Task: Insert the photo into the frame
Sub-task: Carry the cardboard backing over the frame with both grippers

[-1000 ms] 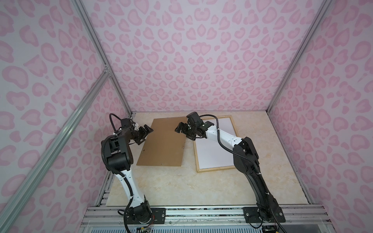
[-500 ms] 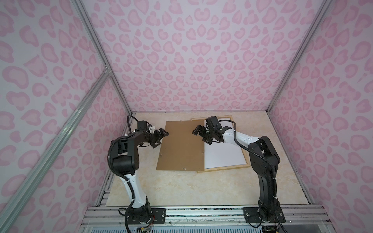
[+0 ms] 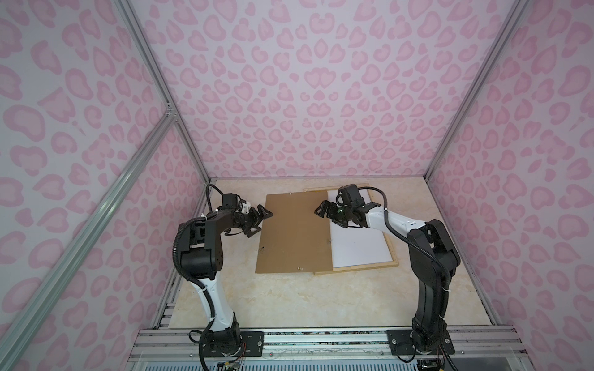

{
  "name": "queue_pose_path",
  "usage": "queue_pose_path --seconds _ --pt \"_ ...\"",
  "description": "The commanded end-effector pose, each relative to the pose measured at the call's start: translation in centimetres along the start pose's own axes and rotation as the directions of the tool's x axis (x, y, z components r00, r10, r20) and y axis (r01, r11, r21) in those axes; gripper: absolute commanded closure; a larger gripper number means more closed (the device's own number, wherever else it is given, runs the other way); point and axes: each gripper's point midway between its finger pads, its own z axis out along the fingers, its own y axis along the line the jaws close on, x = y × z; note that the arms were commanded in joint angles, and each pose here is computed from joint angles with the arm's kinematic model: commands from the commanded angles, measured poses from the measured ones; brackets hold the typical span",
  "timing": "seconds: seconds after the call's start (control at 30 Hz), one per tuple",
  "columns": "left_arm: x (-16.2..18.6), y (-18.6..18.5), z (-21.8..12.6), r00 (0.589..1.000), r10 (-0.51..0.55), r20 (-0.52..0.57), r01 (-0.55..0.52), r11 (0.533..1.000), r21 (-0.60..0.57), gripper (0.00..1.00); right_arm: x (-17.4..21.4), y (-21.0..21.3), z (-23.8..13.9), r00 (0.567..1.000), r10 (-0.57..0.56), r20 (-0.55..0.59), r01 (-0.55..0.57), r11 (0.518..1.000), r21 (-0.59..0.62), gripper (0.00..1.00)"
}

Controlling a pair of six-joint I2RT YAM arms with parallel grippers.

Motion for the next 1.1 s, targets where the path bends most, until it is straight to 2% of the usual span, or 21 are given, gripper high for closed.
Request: queue_pose_path --seconds 0.0,0.13,0.27,0.47,0.63,0.97,1.07 --pt "2.5 3.4 0.3 0.992 -0.114 -0.063 0.104 0.984 -0.143 0.00 1.1 -1.4 1.1 0.996 -0.054 -0.069 0.053 0.998 -0.018 0.08" --pt "2.6 3.4 0.4 0.991 -0.116 -0.065 0.106 0.984 -0.142 0.01 1.2 -2.2 1.7 0.996 -0.054 -0.072 0.050 0.997 -0.058 0.17" --pt "2.6 3.5 0.4 0.991 -0.117 -0.066 0.107 0.984 -0.143 0.01 1.4 -1.5 2.4 0.995 -0.058 -0.085 0.046 0.990 -0.133 0.30" --pt "2.5 3.3 0.3 0.991 -0.115 -0.062 0.105 0.985 -0.137 0.01 0.8 -2.0 3.5 0.996 0.030 -0.082 -0.048 0.972 -0.229 0.39" --pt "2.5 3.3 0.4 0.991 -0.118 -0.064 0.109 0.985 -0.133 0.01 0.6 -1.4 3.8 0.996 0.039 -0.080 -0.062 0.951 -0.303 0.51" --pt "2.0 2.1 0.1 0.992 -0.114 -0.056 0.108 0.989 -0.098 0.01 -0.6 -0.1 3.1 0.989 0.131 -0.070 -0.148 0.853 -0.500 0.78" --pt "1.8 1.1 -0.4 0.993 -0.106 -0.051 0.103 0.992 -0.069 0.01 -1.2 0.1 2.1 0.989 0.135 -0.058 -0.146 0.846 -0.513 0.92"
